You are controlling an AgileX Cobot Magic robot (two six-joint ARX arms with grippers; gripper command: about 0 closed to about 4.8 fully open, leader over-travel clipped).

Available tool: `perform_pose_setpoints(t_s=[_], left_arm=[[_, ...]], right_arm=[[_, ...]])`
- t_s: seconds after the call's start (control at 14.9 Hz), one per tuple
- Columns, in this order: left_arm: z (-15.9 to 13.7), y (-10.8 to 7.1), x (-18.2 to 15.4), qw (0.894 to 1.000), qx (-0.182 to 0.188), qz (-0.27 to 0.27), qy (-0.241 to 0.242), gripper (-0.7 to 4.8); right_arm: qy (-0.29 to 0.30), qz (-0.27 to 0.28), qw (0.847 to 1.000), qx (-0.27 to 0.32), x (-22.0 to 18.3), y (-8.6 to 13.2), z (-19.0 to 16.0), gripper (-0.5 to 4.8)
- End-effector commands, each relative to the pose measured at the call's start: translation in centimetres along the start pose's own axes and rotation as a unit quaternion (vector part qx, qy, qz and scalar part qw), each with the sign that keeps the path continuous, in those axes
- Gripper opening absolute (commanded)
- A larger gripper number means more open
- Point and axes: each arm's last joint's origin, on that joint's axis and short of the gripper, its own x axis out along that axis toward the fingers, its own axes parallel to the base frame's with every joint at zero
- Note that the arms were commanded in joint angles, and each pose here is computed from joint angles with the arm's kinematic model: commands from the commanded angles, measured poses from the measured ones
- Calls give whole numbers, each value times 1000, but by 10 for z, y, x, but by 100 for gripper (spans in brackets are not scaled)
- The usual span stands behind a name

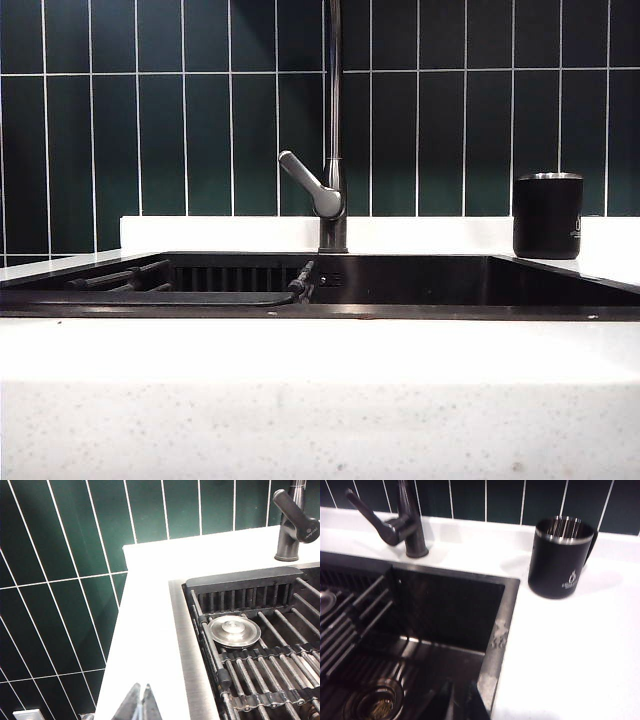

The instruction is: Pick up the mug next to the sink, go to the faucet to get some water, pour the water into the sink, and finally put the mug back to its place.

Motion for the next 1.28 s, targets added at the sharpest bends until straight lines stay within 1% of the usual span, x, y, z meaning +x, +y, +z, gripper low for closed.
perform_pose_setpoints(t_s=[0.07, 0.34, 0.47, 0.74, 0.87, 1.07, 1.14, 1.28], left_arm=[[2, 0, 0, 1000, 1, 1, -5, -6], [2, 0, 0, 1000, 1, 1, -4, -6], [2, 0, 0, 1000, 1, 1, -4, -6], [2, 0, 0, 1000, 1, 1, -5, -6], [2, 0, 0, 1000, 1, 1, -4, -6], [2, 0, 0, 1000, 1, 1, -4, -6], [2, 0, 0, 1000, 1, 1, -4, -6], [2, 0, 0, 1000, 1, 1, -4, -6]], right_arm=[[-27, -1, 1000, 0, -5, 0, 6, 49], [-73, -2, 997, -2, -27, 1, 6, 49], [-80, -3, 997, -2, -34, 2, 0, 49], [-66, -4, 998, -1, -37, 2, -12, 49], [-68, -15, 998, 0, -37, 1, -19, 49], [-58, -16, 998, 12, -35, 1, -29, 49], [-58, -39, 997, 14, -34, 0, -30, 49], [-57, -49, 997, 15, -35, -1, -30, 49]])
